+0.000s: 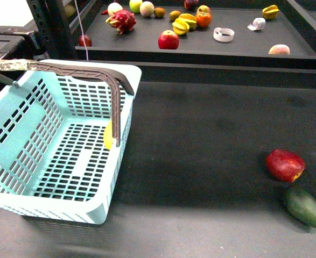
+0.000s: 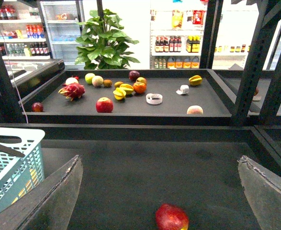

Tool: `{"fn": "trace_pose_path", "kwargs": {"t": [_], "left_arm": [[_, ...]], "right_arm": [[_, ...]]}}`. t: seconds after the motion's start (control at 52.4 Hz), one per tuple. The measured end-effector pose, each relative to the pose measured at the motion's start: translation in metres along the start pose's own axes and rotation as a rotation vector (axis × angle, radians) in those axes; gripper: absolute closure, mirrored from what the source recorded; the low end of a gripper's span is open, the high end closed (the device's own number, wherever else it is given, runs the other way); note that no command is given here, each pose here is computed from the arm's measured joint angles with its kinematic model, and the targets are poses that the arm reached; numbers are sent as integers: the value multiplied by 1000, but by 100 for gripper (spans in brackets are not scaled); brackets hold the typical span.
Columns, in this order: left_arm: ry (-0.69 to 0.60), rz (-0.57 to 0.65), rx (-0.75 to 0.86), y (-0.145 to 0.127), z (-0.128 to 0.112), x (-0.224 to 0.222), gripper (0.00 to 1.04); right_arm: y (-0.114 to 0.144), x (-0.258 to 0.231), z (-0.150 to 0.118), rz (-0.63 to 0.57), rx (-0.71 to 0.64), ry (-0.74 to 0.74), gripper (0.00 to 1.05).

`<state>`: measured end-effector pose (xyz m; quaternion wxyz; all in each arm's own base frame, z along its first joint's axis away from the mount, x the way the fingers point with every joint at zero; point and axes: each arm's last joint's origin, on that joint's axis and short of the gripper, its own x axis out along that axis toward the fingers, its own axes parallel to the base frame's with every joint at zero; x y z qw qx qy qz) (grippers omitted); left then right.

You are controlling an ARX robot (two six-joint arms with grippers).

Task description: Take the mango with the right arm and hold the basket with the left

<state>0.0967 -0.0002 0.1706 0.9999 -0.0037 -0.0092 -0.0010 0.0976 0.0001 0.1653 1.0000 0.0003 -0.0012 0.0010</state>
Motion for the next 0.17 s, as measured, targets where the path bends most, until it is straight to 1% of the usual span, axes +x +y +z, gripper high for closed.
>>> {"fn": "trace_pose_path", "kwargs": {"t": [0.153, 0.172], "left_arm": [[-1, 0, 0, 0, 0, 0, 103], [-1, 0, 0, 0, 0, 0, 101]], "right_arm": [[0, 0, 0, 0, 0, 0, 8], [0, 0, 0, 0, 0, 0, 8]]}}
